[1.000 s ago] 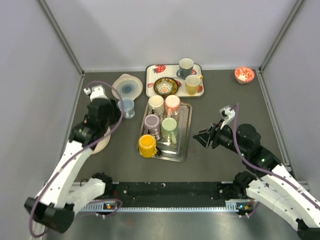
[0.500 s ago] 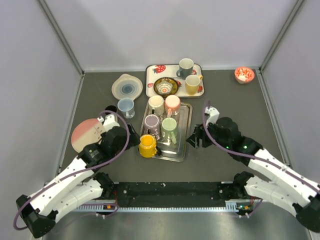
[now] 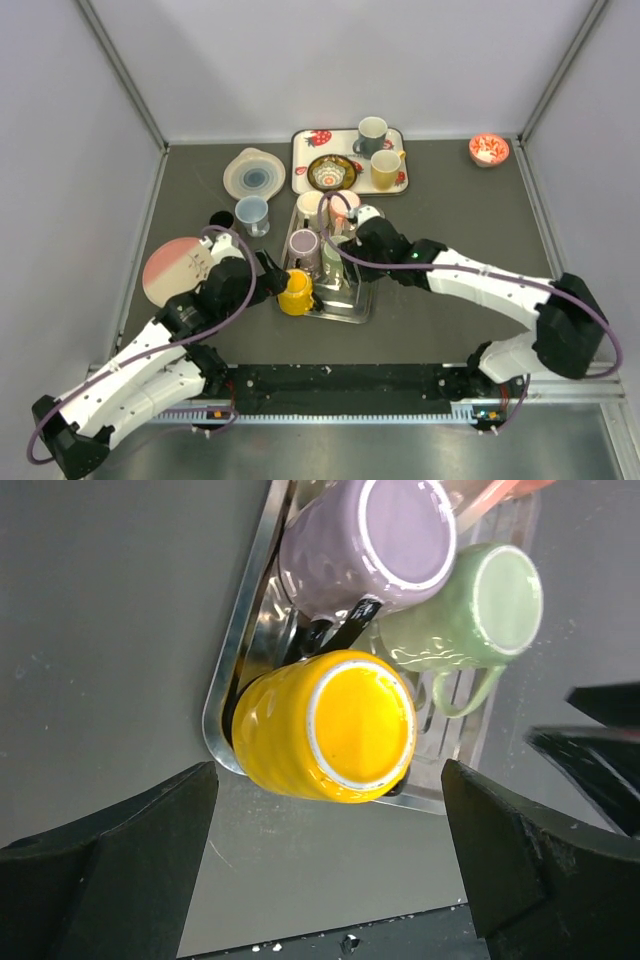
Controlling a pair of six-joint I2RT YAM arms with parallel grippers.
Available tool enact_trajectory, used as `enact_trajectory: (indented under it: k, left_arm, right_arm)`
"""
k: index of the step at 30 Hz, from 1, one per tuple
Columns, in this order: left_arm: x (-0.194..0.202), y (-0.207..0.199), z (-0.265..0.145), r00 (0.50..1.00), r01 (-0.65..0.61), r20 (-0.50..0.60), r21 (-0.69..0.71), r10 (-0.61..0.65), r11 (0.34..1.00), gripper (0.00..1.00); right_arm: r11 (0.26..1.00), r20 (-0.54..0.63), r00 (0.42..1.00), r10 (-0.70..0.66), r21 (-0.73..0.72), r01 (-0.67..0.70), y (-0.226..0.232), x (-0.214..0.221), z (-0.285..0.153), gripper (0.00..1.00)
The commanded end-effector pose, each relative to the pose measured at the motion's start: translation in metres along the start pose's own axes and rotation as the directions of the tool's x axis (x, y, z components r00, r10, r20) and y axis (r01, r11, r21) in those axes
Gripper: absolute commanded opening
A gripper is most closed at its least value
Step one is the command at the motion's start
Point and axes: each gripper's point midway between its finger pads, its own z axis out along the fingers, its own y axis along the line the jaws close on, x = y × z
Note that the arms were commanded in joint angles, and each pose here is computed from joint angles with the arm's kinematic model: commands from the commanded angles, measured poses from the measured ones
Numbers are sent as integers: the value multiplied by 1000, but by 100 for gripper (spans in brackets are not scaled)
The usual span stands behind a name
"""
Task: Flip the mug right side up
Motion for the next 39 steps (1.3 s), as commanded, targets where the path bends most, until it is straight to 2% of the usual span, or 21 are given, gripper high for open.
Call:
enact_trajectory:
  k: [1,8,13,28,39]
  left_arm:
    - [-11,-14,-8,997,-42,62,100,36,994,99]
    - [-19,-9,-13,991,-74,120,110,60,991,98]
    - [-20,-3,-12,988,-84,138,99,70,992,97]
    - [-19,-4,-11,987,-96,137,103,82,990,95]
    - [-16,-3,-11,988,-99,129,107,85,989,95]
  right_arm:
    - [999,19,1000,-8,41,7,3,-21,14,69]
    - [998,-12,1000,-25,60,26,7,-25,40,66]
    - [997,-33,999,-23,79,26,3,-24,53,61]
    - [996,-70,997,-20,90,26,-5,-21,69,45]
    - [996,-93,995,-22,87,30,-5,-16,76,24]
